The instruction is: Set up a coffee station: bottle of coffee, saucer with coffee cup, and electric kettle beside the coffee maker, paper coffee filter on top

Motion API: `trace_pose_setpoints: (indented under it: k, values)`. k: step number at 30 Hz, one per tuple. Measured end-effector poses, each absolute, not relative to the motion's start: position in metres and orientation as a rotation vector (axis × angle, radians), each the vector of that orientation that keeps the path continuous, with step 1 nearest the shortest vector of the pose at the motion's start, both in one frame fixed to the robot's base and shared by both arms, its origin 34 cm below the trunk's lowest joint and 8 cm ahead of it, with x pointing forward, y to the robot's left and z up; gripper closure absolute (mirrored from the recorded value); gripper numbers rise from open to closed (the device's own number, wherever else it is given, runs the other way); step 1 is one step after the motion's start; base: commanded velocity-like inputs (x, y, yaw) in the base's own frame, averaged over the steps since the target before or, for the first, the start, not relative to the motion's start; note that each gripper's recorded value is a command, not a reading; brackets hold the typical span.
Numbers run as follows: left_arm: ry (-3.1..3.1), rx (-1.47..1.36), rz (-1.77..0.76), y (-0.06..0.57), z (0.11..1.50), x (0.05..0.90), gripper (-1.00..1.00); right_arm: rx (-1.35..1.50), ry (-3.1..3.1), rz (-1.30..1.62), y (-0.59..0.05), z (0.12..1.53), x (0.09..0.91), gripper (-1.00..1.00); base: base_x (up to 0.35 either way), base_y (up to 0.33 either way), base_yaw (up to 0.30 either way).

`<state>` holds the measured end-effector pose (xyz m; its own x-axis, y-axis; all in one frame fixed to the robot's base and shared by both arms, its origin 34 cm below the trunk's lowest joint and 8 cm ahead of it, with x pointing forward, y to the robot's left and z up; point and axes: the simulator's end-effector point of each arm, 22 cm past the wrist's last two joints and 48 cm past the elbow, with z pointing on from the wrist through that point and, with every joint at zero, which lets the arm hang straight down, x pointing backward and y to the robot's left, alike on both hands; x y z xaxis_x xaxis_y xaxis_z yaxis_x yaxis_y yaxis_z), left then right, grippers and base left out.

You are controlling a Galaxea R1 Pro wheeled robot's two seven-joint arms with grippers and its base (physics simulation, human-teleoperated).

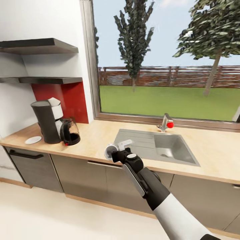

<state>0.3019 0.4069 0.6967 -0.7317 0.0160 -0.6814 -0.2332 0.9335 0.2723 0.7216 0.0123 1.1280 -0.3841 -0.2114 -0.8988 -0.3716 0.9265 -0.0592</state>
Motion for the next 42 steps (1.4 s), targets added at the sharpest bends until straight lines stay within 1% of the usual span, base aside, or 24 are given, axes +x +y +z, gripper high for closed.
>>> trace_pose_setpoints:
  k: [12, 32, 42]
  values:
    - [2.355, -0.159, 0.445, 0.4075, 0.6967, 0.3015, -1.0, -0.421, 1.98, 0.182, 0.0123, 1.1283, 0.7216, 1.0, 0.008, 0.307, 0.278]
    - [2.356, -0.159, 0.445, 0.4075, 0.6966, 0.3013, -1.0, -0.421, 1.982, 0.181, 0.0122, 1.1278, 0.7212, 1.0, 0.108, 0.307, 0.272]
    - [2.356, -0.158, 0.445, 0.4074, 0.6966, 0.3013, -1.0, -0.421, 1.982, 0.181, 0.0121, 1.1278, 0.7211, 1.0, 0.126, 0.307, 0.03]
